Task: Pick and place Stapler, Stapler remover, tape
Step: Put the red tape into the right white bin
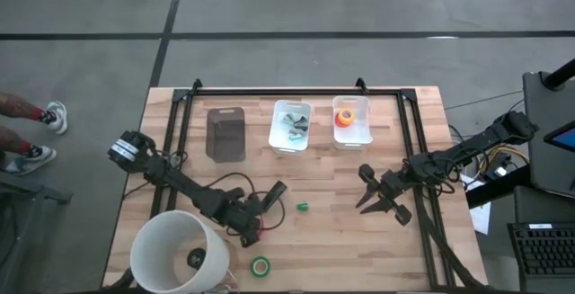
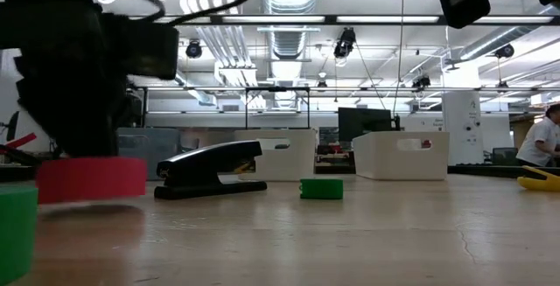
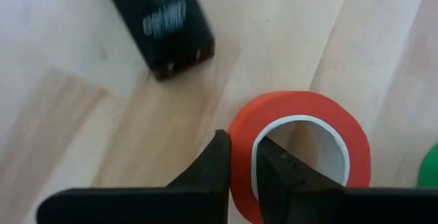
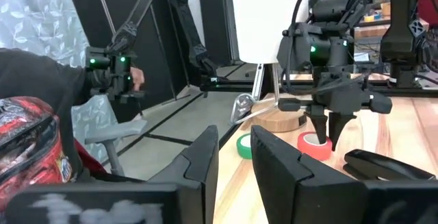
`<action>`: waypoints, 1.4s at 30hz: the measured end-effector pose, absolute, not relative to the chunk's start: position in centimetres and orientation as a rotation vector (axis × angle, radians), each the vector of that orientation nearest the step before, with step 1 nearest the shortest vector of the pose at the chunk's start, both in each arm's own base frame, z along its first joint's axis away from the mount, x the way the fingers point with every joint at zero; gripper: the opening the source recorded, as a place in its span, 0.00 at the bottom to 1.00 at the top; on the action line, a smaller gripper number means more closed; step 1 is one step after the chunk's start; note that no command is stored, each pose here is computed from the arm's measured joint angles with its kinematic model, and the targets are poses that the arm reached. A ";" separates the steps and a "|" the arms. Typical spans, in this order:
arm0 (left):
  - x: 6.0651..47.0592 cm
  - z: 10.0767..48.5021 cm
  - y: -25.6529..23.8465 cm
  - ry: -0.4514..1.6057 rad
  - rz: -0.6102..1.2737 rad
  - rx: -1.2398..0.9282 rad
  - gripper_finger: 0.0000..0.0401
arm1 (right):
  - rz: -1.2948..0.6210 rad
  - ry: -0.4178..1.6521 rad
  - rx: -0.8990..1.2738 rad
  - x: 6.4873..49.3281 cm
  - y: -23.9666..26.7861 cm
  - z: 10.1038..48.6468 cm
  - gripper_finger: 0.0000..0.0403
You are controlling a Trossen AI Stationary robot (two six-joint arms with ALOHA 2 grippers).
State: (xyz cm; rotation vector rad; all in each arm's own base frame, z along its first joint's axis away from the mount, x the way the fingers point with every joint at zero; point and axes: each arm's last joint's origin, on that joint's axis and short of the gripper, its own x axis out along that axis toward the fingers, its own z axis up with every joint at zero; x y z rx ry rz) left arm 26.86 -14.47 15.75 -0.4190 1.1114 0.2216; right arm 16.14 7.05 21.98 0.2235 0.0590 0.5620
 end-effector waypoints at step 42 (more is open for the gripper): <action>35.9 25.9 -11.8 -0.079 0.328 -0.226 0.15 | 0.290 -0.060 0.144 21.0 7.8 21.2 0.61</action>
